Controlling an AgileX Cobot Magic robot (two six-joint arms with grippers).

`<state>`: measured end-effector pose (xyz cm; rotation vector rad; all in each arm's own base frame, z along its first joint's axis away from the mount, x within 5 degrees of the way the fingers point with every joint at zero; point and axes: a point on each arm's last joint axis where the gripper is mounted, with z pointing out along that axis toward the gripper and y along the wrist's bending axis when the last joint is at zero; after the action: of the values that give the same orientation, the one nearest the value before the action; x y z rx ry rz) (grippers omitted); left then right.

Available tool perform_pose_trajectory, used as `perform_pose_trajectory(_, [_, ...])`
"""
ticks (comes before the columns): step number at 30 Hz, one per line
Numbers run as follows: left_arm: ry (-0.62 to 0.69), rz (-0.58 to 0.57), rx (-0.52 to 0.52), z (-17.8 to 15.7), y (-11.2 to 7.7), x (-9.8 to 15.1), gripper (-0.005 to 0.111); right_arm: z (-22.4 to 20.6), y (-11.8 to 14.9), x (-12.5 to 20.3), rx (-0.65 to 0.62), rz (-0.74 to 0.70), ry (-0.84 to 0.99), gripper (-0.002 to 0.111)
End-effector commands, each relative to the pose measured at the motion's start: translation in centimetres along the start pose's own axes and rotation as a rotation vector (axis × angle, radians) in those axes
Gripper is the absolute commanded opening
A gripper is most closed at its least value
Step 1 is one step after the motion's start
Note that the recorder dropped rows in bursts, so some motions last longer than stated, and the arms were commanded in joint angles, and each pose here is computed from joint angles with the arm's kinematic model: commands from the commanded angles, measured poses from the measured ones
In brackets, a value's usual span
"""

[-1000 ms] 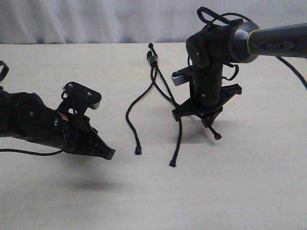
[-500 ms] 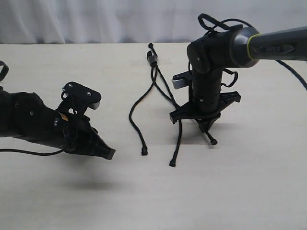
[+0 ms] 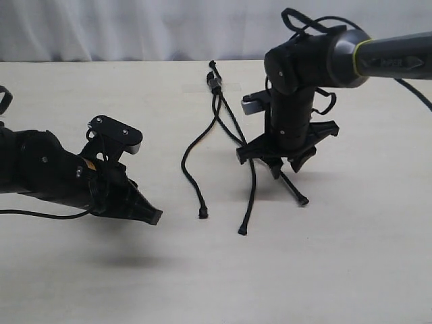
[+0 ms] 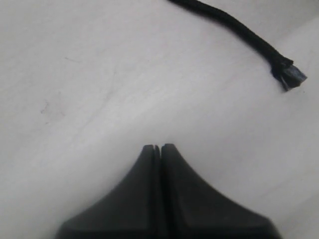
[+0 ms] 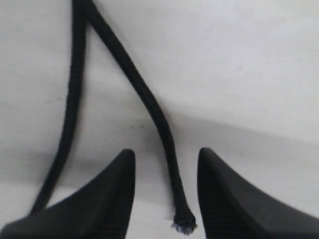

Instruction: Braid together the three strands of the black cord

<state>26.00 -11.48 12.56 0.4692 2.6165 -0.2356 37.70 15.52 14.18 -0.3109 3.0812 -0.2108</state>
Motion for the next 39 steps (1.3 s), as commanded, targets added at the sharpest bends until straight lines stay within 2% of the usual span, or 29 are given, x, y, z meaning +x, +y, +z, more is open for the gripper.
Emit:
perform_pose_trajectory(1, [-0.020,-0.007,-0.006,-0.2,0.0,-0.1,0.000,-3.5,0.2,-0.4,-0.097,0.058,-0.104,0.040])
perform_pose_trajectory(4, [-0.020,-0.007,-0.006,-0.2,0.0,-0.1,0.000,-4.0,0.9,-0.3,-0.185,0.096,-0.107,0.040])
perform_pose_trajectory(8, [-0.022,-0.004,-0.007,-0.2,0.0,-0.1,0.000,-3.1,1.6,0.1,-0.242,0.129,-0.058,0.040])
perform_pose_trajectory(15, [-0.041,0.001,-0.017,-0.2,0.1,-0.3,0.000,-0.6,2.4,1.3,-0.222,0.108,0.032,0.040])
perform_pose_trajectory(21, [-0.050,0.001,-0.021,-0.2,0.2,-0.4,0.000,0.1,3.7,1.3,-0.227,0.081,0.008,0.040])
perform_pose_trajectory(30, [-0.040,0.001,-0.017,-0.2,0.1,-0.3,0.000,1.9,4.2,1.3,-0.205,0.078,0.037,0.039])
perform_pose_trajectory(32, [-0.039,0.001,-0.016,-0.2,0.1,-0.3,0.000,2.1,4.2,1.3,-0.203,0.081,0.042,0.036])
perform_pose_trajectory(38, [-0.039,0.001,-0.016,-0.2,0.1,-0.3,0.000,3.0,4.3,1.4,-0.190,0.076,0.067,0.004])
perform_pose_trajectory(39, [-0.037,0.001,-0.015,-0.2,0.1,-0.3,0.000,2.8,4.3,1.3,-0.191,0.076,0.063,0.004])
